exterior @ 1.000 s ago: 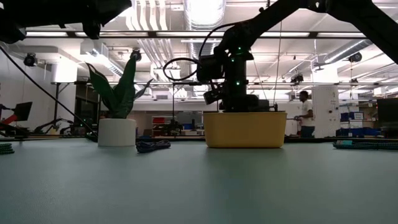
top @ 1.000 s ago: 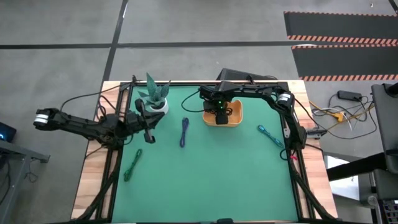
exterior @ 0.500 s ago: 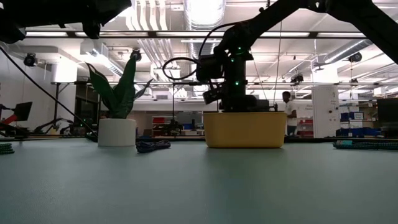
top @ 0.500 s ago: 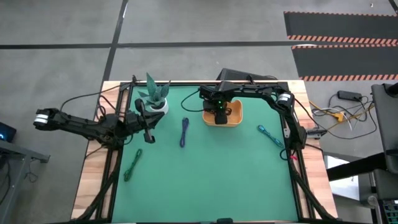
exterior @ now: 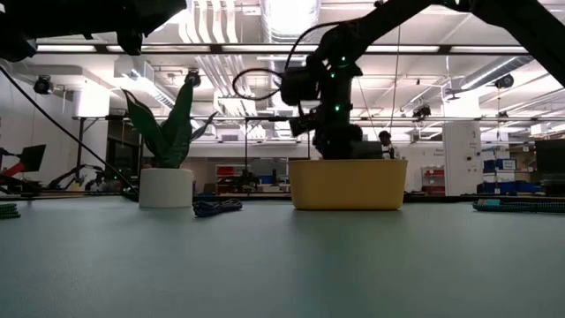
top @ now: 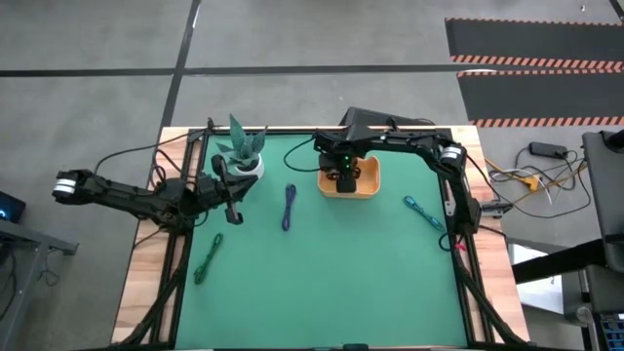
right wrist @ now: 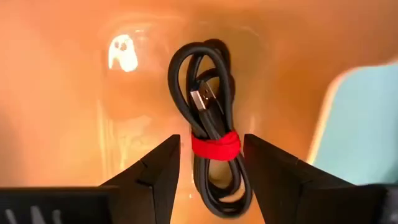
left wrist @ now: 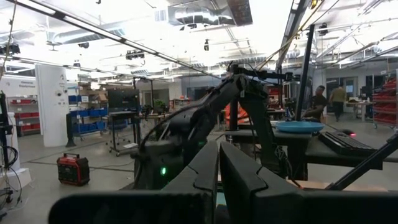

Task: Pick and place USB-C Cables
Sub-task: Put the green charger cable into the yellow bin

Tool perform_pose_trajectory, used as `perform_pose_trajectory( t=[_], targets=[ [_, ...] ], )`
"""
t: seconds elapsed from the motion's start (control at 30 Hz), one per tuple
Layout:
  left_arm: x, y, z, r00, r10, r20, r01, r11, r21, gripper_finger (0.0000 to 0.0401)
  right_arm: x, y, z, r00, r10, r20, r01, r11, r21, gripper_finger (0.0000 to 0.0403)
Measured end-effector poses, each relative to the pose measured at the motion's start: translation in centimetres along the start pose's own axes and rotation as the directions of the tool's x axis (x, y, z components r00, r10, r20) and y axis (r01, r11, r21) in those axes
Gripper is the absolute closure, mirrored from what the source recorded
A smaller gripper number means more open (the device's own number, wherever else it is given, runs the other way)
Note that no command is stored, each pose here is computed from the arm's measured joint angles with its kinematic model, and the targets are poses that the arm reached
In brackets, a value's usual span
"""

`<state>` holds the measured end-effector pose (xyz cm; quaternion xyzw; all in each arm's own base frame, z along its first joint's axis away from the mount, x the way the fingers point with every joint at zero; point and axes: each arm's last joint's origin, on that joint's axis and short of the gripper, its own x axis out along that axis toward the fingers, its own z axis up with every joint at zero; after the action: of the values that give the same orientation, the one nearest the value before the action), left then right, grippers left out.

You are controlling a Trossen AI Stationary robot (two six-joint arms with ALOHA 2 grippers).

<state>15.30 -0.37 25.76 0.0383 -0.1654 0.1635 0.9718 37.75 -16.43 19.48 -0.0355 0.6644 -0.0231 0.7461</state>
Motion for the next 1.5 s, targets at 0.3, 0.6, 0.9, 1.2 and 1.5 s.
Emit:
perform_pose_trajectory(
  t=[0.3,0.6,0.9,1.2,1.5],
  targets=[
    [0.0,0.0,-0.1,1.0,0.0,-0.004,0.0,1.0,0.002,0.04,-6.7,0.8,-1.2,0.988,-0.051,0.143,0.029,0.989,0.147,0.0245],
    [0.1,-0.1,-0.3,1.0,-0.003,-0.02,0.003,1.0,0.001,0.0399,-10.2,6.5,-2.9,0.925,-0.038,0.378,-0.007,0.993,0.118,0.0266],
    [0.6,-0.4,-1.3,0.998,0.004,-0.069,-0.003,1.0,0.02,0.0399,-9.6,12.1,-5.6,0.694,-0.103,0.712,0.062,0.995,0.083,0.0282],
    [1.2,-0.9,-2.9,0.988,0.002,-0.155,-0.026,0.988,-0.153,0.04,-5.1,14.6,-8.5,0.346,-0.104,0.932,0.067,0.994,0.086,0.0294],
    [1.5,-1.6,-5.5,0.941,-0.018,-0.338,-0.122,0.914,-0.387,0.04,-2.6,15.3,-10.7,0.238,-0.088,0.967,0.034,0.996,0.082,0.0309]
  ],
)
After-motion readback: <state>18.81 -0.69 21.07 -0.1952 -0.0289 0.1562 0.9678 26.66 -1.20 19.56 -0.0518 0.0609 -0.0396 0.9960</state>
